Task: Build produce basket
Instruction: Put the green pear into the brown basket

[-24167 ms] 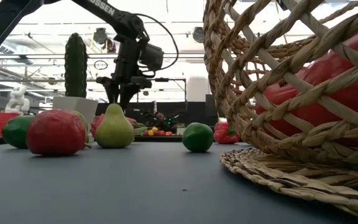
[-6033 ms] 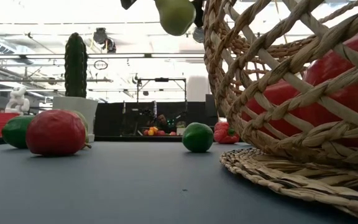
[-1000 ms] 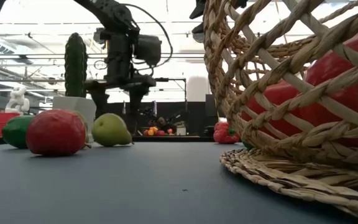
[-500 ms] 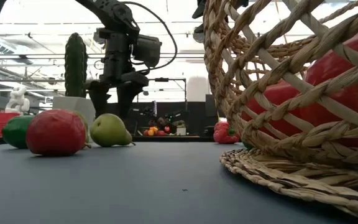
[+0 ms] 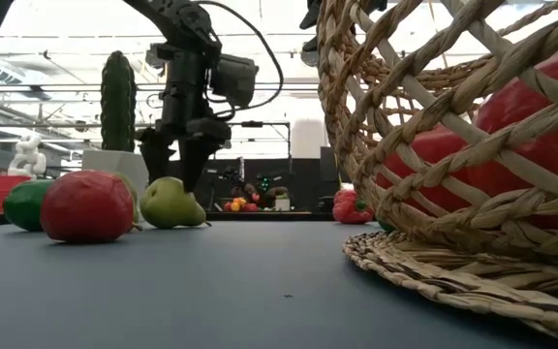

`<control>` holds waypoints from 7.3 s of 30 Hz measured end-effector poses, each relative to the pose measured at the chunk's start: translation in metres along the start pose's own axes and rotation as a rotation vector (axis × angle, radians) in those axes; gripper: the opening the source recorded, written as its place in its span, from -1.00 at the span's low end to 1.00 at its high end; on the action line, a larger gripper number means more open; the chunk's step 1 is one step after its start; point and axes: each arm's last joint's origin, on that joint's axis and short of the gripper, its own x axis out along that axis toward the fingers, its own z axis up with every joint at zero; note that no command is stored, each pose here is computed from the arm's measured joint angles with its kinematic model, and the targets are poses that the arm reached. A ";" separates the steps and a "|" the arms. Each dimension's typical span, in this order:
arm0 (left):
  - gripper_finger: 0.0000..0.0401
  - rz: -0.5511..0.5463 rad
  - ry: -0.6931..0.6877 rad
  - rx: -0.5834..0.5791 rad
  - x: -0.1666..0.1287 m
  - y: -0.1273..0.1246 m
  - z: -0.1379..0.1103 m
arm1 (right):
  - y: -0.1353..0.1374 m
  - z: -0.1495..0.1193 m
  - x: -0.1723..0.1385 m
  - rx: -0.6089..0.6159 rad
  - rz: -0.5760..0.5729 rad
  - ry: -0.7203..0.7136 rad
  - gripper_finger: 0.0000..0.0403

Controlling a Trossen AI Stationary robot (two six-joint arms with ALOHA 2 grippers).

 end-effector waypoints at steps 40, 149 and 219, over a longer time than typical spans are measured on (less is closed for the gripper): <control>0.98 -0.161 -0.064 0.053 -0.036 0.005 -0.013 | 0.000 0.000 0.000 -0.002 0.000 0.001 -0.29; 0.99 -0.831 -1.263 0.299 -0.205 -0.041 -0.067 | 0.061 0.030 -0.123 -0.303 0.133 -0.830 -0.99; 0.99 -0.666 -1.172 0.229 -0.189 -0.040 -0.069 | 0.086 -0.055 -0.217 -0.037 0.457 -0.563 -0.99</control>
